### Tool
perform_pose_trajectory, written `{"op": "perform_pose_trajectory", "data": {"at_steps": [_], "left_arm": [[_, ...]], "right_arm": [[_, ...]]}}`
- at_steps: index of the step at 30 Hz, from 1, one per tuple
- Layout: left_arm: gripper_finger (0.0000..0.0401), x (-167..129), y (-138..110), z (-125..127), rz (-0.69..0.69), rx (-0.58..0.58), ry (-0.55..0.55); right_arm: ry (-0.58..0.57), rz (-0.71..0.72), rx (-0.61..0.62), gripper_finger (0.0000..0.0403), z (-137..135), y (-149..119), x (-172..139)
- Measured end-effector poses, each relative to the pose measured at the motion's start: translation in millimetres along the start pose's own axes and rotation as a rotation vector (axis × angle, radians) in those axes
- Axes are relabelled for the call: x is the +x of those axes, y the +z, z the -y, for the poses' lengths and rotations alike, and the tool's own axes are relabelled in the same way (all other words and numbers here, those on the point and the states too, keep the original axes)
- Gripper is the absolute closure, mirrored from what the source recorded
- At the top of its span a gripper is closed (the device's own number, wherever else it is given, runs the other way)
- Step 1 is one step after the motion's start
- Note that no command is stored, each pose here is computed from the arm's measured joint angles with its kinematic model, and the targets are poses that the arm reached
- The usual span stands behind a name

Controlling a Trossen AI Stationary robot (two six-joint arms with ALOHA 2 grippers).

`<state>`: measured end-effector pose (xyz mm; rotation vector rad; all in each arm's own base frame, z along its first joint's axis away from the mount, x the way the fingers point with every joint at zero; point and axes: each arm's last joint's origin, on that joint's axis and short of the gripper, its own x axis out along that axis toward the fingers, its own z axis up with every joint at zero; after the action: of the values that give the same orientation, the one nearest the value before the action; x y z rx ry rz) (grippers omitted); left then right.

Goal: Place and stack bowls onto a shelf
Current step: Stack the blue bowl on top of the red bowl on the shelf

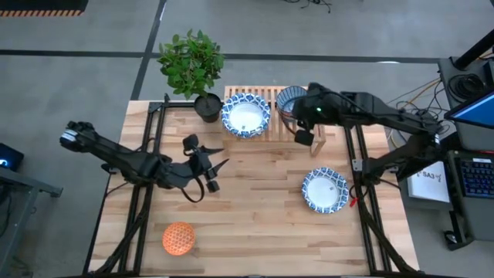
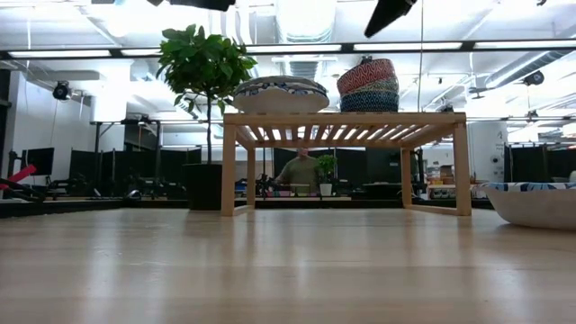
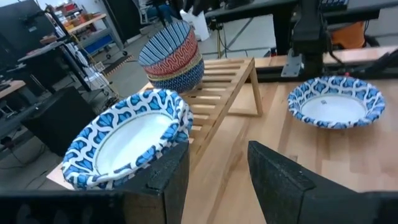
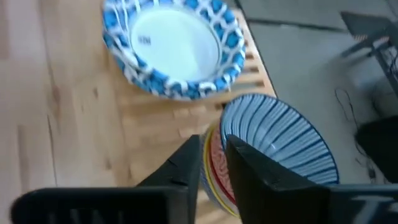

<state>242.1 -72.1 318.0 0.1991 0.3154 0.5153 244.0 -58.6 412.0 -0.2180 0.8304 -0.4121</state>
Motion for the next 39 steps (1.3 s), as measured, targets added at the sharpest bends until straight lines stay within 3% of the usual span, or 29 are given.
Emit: {"op": "perform_pose_trajectory", "data": {"at_steps": [7, 14, 19, 27, 31, 39], "left_arm": [[0.0255, 4.8, -6.2, 5.8, -0.025, 0.029, -0.002], [0.0255, 5.1, -6.5, 6.1, -0.027, 0.029, -0.002], [0.0255, 5.1, -7.0, 6.1, -0.03, 0.025, -0.001], [0.0255, 5.0, -8.2, 6.0, -0.039, 0.022, -0.001], [0.0255, 5.0, -8.2, 6.0, -0.039, 0.022, -0.001], [0.0255, 5.0, -8.2, 6.0, -0.039, 0.021, -0.001]], "right_arm": [[0.0, -0.182, -0.099, 0.0259, 13.6, 1.8, 20.2], [0.028, -0.251, -0.111, 0.0243, 27.1, -3.5, 39.2], [0.031, -0.268, -0.102, 0.0278, 36.7, -6.9, 44.3], [0.107, -0.23, -0.062, 0.0384, 44.0, -10.4, 38.1], [0.126, -0.194, -0.006, 0.0388, 45.0, -9.7, 32.9], [0.121, -0.188, -0.012, 0.0389, 45.3, -9.5, 31.5]]}}
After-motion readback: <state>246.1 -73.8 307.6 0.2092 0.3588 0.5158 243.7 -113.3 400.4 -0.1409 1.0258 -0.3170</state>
